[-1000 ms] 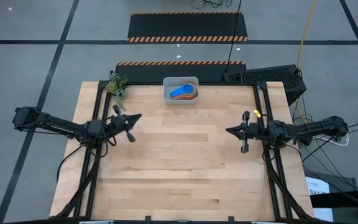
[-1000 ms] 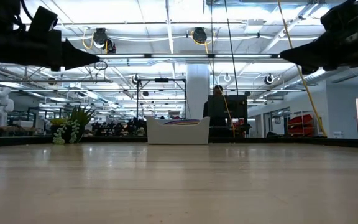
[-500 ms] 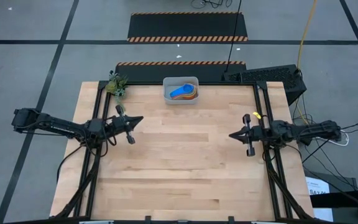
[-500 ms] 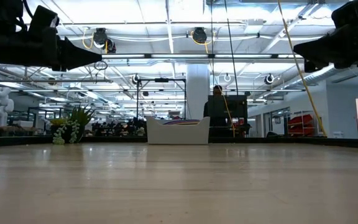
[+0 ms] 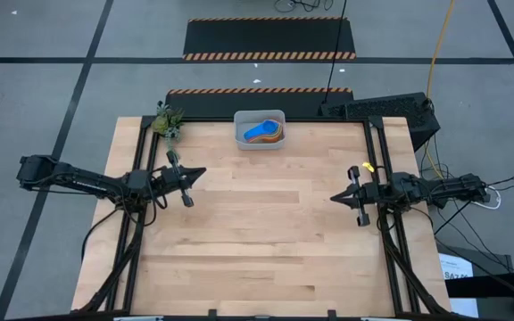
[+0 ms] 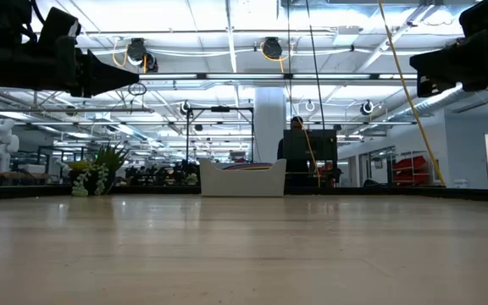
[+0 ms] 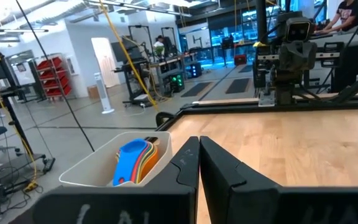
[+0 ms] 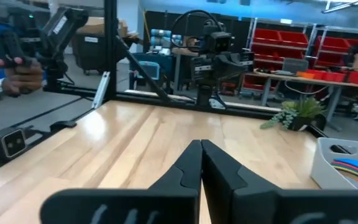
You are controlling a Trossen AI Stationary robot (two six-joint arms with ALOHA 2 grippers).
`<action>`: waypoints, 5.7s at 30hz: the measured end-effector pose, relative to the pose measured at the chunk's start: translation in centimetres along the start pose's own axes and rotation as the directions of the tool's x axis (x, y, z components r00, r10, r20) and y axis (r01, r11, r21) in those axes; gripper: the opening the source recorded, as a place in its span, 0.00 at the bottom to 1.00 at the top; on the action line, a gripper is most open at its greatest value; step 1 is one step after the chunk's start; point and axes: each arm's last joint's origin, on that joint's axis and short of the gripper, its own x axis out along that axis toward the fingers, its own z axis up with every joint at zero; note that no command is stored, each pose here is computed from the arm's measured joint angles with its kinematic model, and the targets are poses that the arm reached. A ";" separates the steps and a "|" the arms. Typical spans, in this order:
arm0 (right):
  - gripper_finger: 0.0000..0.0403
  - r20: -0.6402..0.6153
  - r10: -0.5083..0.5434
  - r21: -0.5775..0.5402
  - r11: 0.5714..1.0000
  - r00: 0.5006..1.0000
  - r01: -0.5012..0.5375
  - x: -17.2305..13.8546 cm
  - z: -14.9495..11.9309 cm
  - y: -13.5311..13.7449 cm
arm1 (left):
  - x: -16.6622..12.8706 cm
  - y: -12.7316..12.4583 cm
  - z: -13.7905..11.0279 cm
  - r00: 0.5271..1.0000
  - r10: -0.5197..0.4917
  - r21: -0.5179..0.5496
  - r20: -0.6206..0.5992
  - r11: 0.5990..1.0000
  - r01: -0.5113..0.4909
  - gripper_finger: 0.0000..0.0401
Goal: Nest measuring cups in basket
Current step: Return to Home Position
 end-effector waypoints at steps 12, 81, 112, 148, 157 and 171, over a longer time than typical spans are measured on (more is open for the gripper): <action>0.00 -0.013 0.006 -0.042 0.999 1.000 -0.007 0.0 -0.1 0.0 | 0.0 0.0 -0.1 1.000 -0.002 0.001 -0.009 1.000 0.002 0.04; 0.00 -0.019 -0.052 -0.051 0.997 0.998 0.051 0.0 -0.2 -1.6 | -4.5 1.1 1.3 0.976 -0.195 -0.060 0.096 0.978 0.201 0.00; 0.00 -0.008 -0.051 -0.053 0.997 0.999 0.051 0.0 -0.1 -1.6 | -3.8 0.6 -1.1 0.929 -0.345 -0.112 -0.134 0.937 0.332 0.01; 0.00 -0.007 -0.052 -0.053 0.997 0.999 0.051 0.0 -0.1 -1.6 | -3.8 0.6 -0.9 0.934 -0.339 -0.115 -0.114 0.938 0.326 0.09; 0.00 -0.007 -0.052 -0.053 0.997 0.999 0.051 0.0 -0.1 -1.6 | -3.8 0.6 -0.9 0.934 -0.339 -0.115 -0.114 0.938 0.326 0.09; 0.00 -0.007 -0.052 -0.053 0.997 0.999 0.051 0.0 -0.1 -1.6 | -3.8 0.6 -0.9 0.934 -0.339 -0.115 -0.113 0.938 0.326 0.09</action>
